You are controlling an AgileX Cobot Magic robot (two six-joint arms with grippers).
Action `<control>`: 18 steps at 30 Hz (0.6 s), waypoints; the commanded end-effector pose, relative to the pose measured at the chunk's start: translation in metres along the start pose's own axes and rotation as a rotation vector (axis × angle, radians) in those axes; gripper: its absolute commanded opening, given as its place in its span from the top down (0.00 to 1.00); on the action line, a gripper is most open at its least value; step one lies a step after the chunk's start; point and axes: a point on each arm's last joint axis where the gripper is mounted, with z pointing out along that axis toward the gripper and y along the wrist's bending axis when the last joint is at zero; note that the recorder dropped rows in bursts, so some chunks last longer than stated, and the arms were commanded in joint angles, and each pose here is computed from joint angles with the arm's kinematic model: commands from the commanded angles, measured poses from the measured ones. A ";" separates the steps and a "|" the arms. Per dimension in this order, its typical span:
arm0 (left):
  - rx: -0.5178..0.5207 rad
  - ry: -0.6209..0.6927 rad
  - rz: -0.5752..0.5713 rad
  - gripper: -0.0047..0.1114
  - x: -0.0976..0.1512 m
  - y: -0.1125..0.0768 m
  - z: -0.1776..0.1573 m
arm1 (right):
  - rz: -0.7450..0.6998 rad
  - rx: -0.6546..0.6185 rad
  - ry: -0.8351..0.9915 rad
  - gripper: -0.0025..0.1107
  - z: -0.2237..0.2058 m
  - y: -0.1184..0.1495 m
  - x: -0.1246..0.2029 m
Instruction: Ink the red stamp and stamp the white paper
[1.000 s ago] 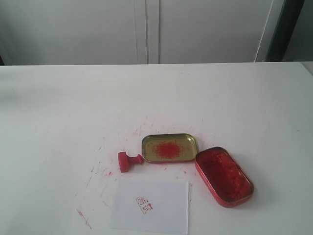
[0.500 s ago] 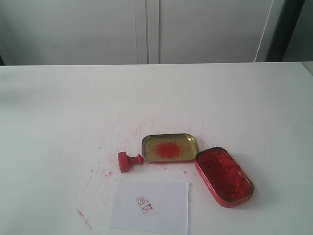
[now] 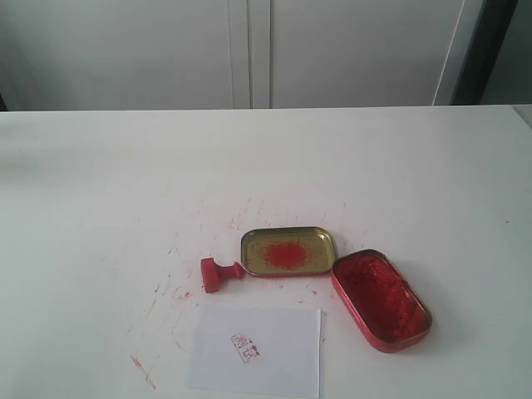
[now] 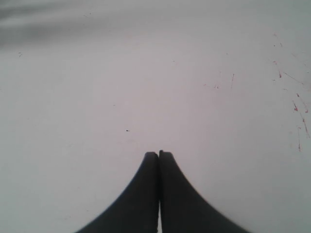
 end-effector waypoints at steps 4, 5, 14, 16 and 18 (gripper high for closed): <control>0.002 -0.002 -0.010 0.96 0.001 0.000 0.000 | -0.001 0.017 -0.104 0.98 -0.021 0.000 0.017; 0.002 -0.002 -0.012 0.96 0.001 0.000 0.000 | -0.001 0.017 -0.103 0.98 -0.022 0.001 0.028; 0.002 -0.002 -0.010 0.96 0.001 0.000 0.000 | -0.001 0.016 -0.082 0.98 -0.018 0.004 0.109; 0.002 -0.002 -0.010 0.96 0.001 0.000 0.000 | -0.001 0.019 -0.137 0.98 -0.017 0.005 0.120; 0.002 -0.002 -0.010 0.96 0.001 0.000 0.000 | 0.010 0.017 -0.118 0.98 -0.009 0.005 0.131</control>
